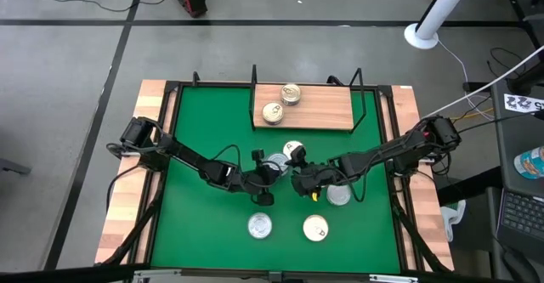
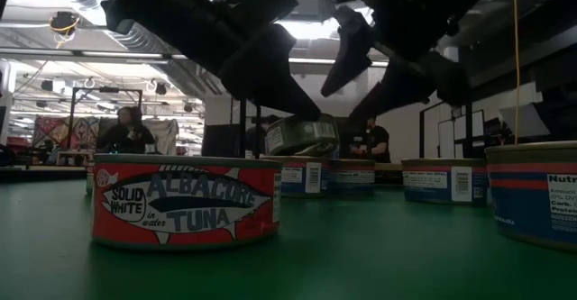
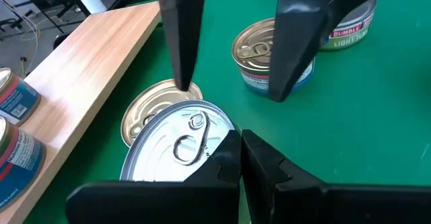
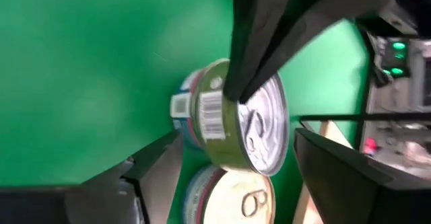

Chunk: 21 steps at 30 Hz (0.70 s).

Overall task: Stack canned seafood by type on shelf
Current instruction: Put the green tuna can on the shelf aligned with the blue tuna can

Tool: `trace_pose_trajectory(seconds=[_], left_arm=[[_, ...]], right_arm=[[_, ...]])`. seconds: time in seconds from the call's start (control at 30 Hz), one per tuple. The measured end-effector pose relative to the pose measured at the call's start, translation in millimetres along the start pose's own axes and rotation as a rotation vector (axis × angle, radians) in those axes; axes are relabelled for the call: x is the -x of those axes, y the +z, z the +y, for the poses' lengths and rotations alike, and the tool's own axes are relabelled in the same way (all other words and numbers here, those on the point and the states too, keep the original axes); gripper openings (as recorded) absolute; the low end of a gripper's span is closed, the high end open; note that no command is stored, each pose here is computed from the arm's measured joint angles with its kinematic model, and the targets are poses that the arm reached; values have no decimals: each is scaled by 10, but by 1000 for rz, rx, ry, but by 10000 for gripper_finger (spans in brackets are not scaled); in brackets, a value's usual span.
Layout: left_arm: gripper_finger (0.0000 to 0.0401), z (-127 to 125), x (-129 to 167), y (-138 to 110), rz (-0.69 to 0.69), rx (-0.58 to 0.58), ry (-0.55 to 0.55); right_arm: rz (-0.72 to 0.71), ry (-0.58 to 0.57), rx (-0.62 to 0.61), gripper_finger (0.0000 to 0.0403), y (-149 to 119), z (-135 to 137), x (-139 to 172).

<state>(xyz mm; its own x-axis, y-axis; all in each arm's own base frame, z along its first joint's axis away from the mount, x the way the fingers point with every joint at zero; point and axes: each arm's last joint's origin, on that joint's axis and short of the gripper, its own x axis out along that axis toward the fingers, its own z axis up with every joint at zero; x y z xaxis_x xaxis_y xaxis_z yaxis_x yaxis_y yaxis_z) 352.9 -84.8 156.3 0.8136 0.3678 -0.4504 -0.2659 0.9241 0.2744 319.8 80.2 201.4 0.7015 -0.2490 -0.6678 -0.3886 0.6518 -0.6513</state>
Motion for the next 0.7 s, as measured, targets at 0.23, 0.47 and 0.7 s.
trace_pose_trajectory(seconds=[0.23,0.47,0.7], left_arm=[[1,1,1,2,-1,3,0],[1,2,1,7,-2,4,0],[1,3,0,8,-2,4,0]], right_arm=[[-9,-83,-23,280,-90,80,-67],[-6,-72,-8,280,-139,130,-88],[-17,-81,-16,280,-128,121,-87]])
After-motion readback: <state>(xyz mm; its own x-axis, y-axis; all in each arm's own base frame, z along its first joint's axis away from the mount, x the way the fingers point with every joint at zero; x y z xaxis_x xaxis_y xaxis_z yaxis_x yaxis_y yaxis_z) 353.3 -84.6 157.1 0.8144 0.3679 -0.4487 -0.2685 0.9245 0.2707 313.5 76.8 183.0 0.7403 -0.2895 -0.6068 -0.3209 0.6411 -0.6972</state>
